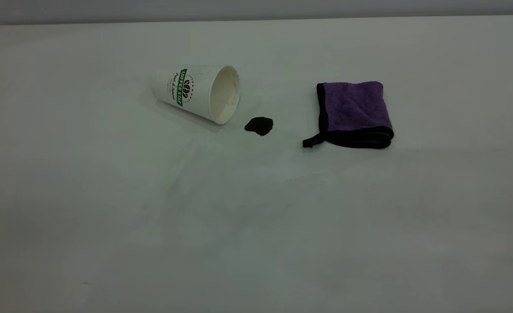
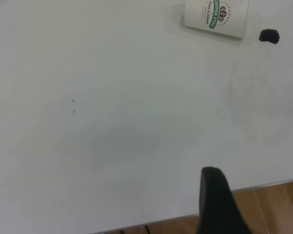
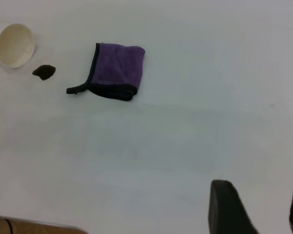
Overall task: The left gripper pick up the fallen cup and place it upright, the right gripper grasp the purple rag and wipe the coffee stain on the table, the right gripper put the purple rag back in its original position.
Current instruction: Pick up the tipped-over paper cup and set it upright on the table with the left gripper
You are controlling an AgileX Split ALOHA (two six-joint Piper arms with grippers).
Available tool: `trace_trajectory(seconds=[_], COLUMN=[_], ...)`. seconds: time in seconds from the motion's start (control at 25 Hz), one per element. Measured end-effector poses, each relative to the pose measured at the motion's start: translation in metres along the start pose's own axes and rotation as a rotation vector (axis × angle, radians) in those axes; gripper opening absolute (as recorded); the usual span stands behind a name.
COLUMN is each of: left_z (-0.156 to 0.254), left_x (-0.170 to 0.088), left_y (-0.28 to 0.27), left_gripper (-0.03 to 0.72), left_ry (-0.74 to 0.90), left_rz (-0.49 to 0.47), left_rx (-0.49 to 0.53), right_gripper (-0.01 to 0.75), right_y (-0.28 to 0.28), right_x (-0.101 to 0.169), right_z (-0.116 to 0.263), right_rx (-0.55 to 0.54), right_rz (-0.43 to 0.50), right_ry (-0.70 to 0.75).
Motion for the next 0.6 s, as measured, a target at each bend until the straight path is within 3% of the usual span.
trace_trajectory(seconds=[0.6], left_z=[-0.0064], left_x=[0.0002], left_y=[-0.0049], left_gripper=[0.475], left_ry=[-0.023], left_rz=[-0.001], left_rx=[-0.012], right_gripper=[0.346], right_y=[0.0], right_x=[0.0], right_z=[0.0], right_rx=[0.0], right_rz=[0.0], right_ry=[0.0])
Point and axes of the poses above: a point on each arm's last joint axis where the gripper is mounted, y pointing out along that axis toward the gripper, x along the wrist's bending axis when the last joint is at zero, z = x × y, the point moved 3 cm from there along y, pointing out along that axis toward the gripper
